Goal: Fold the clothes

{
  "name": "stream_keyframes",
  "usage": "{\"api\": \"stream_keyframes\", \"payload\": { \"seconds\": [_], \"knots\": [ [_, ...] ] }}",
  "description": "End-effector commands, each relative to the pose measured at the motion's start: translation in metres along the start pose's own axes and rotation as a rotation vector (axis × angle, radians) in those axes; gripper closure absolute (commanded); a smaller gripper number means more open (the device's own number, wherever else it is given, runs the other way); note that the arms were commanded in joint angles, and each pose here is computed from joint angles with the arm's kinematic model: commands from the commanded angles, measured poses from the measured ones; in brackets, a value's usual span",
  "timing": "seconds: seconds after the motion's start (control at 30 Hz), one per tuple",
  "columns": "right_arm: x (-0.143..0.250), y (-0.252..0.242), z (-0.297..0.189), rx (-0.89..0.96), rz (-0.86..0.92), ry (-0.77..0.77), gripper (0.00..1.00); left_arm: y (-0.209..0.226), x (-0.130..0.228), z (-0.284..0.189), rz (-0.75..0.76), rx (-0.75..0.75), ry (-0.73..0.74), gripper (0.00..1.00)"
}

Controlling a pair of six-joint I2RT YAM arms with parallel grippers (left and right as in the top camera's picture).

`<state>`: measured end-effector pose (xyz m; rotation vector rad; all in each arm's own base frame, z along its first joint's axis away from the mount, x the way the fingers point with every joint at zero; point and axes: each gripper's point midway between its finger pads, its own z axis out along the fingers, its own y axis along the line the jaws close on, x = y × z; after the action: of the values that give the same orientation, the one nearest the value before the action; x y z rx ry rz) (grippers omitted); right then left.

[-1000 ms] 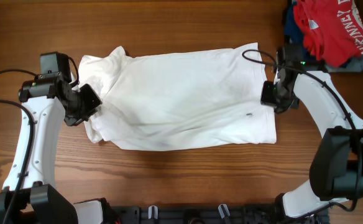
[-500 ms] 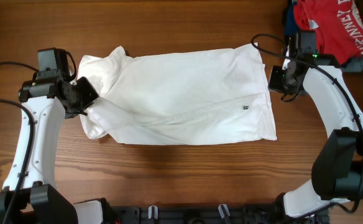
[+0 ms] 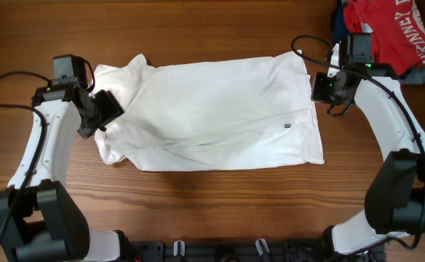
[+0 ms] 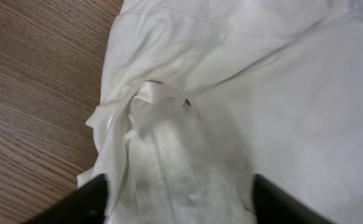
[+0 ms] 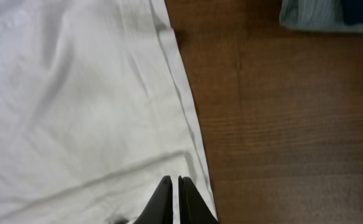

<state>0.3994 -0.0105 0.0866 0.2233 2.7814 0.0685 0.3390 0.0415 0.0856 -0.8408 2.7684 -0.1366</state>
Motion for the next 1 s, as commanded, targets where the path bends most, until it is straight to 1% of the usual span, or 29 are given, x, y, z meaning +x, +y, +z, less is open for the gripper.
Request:
{"api": "stream_keyframes", "payload": {
  "seconds": [0.0, 0.13, 0.23, 0.33, 0.43, 0.53, 0.67, 0.8, 0.9, 0.97],
  "knots": [
    [-0.011, 0.007, 0.003, -0.036, -0.024, -0.026, 0.94, -0.004, -0.004, 0.000, 0.033, 0.009, -0.005, 0.00],
    [-0.020, 0.019, 0.001, -0.100, -0.055, -0.063, 0.94, -0.005, -0.001, 0.000, 0.050, 0.018, 0.009, 0.00],
    [-0.029, 0.027, 0.000, -0.141, -0.091, -0.102, 0.92, -0.022, 0.001, -0.002, 0.132, 0.113, 0.022, 0.00],
    [-0.036, 0.031, -0.004, -0.158, -0.117, -0.127, 0.91, -0.032, -0.006, -0.006, 0.153, 0.147, -0.001, 0.00],
    [-0.050, 0.034, -0.012, -0.164, -0.131, -0.166, 0.91, -0.047, -0.027, -0.014, 0.199, 0.165, -0.045, 0.00],
    [-0.063, 0.037, -0.021, -0.172, -0.152, -0.207, 0.91, -0.061, -0.053, -0.012, 0.270, 0.172, -0.079, 0.00],
    [-0.074, 0.039, -0.027, -0.176, -0.156, -0.246, 0.91, -0.082, -0.096, 0.019, 0.364, 0.175, -0.108, 0.00],
    [-0.072, 0.040, -0.027, -0.176, -0.157, -0.238, 0.91, -0.095, -0.126, 0.057, 0.440, 0.168, -0.147, 0.00],
    [-0.068, 0.042, -0.026, -0.178, -0.162, -0.224, 0.91, -0.106, -0.136, 0.080, 0.528, 0.171, -0.182, 0.00],
    [-0.067, 0.044, -0.025, -0.179, -0.165, -0.219, 0.91, -0.113, -0.137, 0.094, 0.629, 0.171, -0.203, 0.00]
  ]
}}
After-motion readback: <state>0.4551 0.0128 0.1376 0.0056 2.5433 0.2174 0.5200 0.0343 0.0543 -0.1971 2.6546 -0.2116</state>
